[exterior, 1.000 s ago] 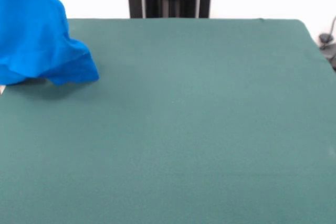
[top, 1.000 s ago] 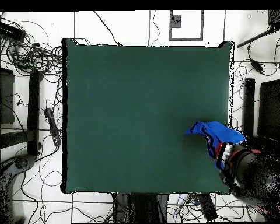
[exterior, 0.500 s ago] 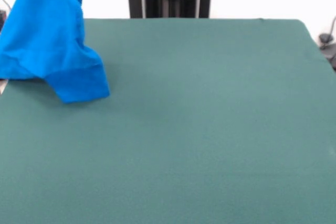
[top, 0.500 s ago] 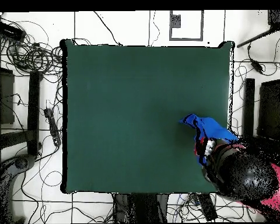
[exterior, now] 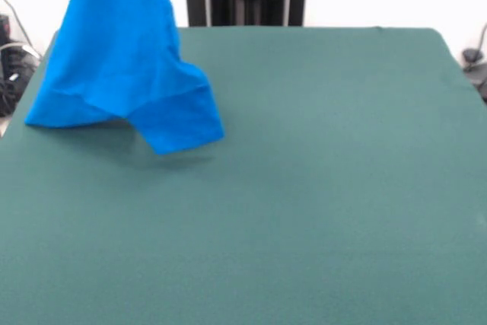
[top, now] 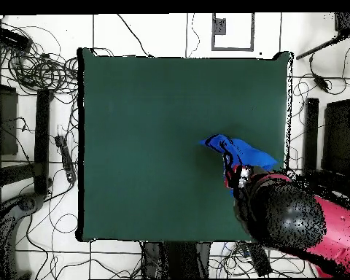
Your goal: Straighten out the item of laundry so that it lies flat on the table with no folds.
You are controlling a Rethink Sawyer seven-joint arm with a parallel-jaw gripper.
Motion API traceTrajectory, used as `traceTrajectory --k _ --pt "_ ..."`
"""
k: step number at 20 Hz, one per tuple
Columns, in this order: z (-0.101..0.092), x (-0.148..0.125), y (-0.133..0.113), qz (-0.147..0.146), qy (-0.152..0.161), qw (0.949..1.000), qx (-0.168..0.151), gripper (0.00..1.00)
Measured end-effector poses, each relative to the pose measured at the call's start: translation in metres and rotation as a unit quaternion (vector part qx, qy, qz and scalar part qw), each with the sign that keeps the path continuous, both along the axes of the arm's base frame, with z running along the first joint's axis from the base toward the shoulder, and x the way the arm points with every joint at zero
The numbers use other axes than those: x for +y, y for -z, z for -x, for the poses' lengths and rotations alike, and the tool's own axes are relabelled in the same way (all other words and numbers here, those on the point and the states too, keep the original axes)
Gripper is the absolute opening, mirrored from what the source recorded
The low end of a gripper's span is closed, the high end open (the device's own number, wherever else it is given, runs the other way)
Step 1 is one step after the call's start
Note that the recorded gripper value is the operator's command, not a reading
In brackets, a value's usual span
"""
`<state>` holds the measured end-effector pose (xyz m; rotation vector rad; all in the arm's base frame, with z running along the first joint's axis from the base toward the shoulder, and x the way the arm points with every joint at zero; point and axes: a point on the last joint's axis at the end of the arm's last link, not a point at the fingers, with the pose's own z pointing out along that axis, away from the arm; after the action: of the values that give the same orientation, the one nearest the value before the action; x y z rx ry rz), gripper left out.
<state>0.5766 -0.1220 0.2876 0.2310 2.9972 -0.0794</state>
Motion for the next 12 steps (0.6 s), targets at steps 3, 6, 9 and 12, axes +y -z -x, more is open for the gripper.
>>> traceTrajectory --k 3,6,9,12 --pt "-0.003 0.010 -0.007 -0.001 -0.003 1.0000 -0.006 0.00" --pt "-0.004 0.017 -0.012 -0.002 -0.005 0.9999 -0.010 0.00" --pt "-0.003 0.025 -0.015 -0.003 -0.007 0.9999 -0.012 0.00" --pt "0.002 0.035 -0.014 -0.007 -0.006 0.9999 -0.008 0.00"
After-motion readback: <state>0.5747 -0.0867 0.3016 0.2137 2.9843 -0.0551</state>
